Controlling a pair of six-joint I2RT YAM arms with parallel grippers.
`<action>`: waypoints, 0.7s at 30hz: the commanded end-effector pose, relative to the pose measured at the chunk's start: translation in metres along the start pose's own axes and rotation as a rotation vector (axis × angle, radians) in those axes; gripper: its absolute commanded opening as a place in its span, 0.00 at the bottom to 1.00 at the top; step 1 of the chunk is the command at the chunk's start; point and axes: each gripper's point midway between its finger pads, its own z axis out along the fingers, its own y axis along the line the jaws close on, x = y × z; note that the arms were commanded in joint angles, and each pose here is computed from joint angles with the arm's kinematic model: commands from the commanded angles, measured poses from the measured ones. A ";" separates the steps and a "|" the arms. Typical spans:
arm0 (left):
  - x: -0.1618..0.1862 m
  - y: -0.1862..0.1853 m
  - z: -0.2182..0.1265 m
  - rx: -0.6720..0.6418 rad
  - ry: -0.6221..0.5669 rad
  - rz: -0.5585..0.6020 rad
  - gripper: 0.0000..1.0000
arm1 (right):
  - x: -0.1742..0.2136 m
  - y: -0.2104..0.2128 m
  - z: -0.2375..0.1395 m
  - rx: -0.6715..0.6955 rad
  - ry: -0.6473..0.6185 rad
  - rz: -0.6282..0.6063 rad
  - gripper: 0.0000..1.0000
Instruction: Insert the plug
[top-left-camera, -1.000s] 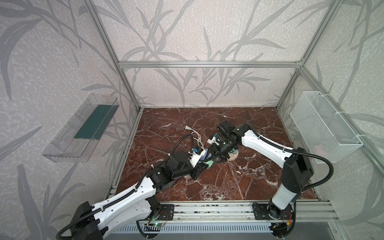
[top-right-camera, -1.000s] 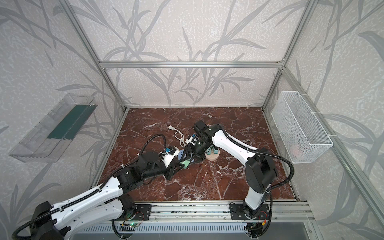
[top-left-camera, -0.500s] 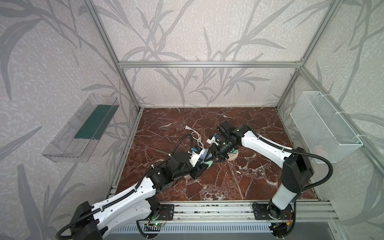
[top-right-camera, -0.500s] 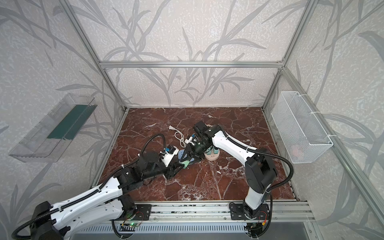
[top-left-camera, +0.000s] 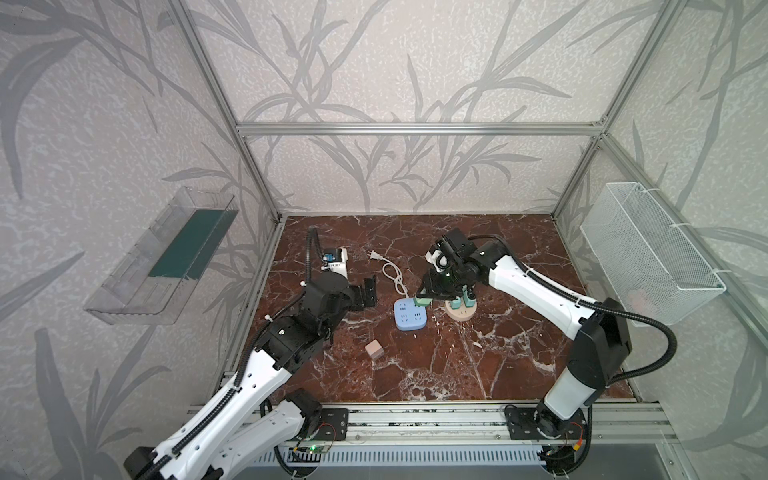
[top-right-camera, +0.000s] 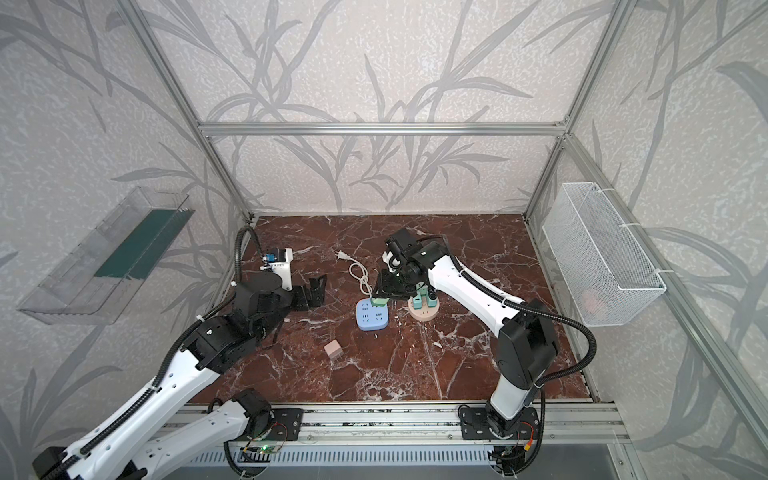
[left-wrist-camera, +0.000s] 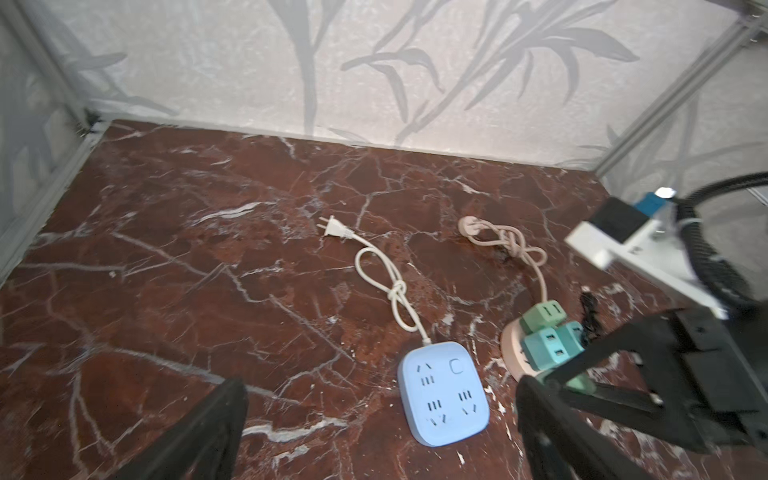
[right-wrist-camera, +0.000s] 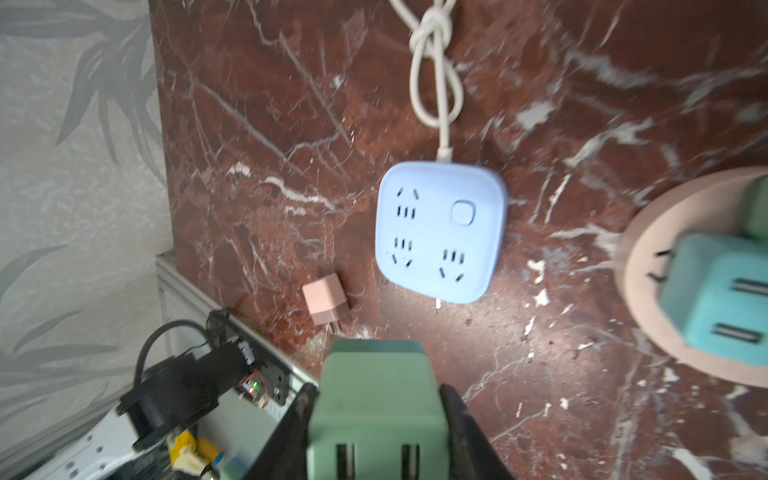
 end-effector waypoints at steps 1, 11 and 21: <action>0.020 0.020 0.013 -0.029 0.075 -0.131 0.99 | -0.034 0.000 -0.028 0.187 -0.216 -0.067 0.00; 0.043 0.057 0.043 -0.096 0.130 -0.341 0.93 | -0.045 0.019 -0.006 0.359 -0.276 -0.093 0.00; 0.054 0.065 0.047 -0.117 0.145 -0.341 0.94 | -0.046 0.022 0.035 0.411 -0.255 -0.050 0.00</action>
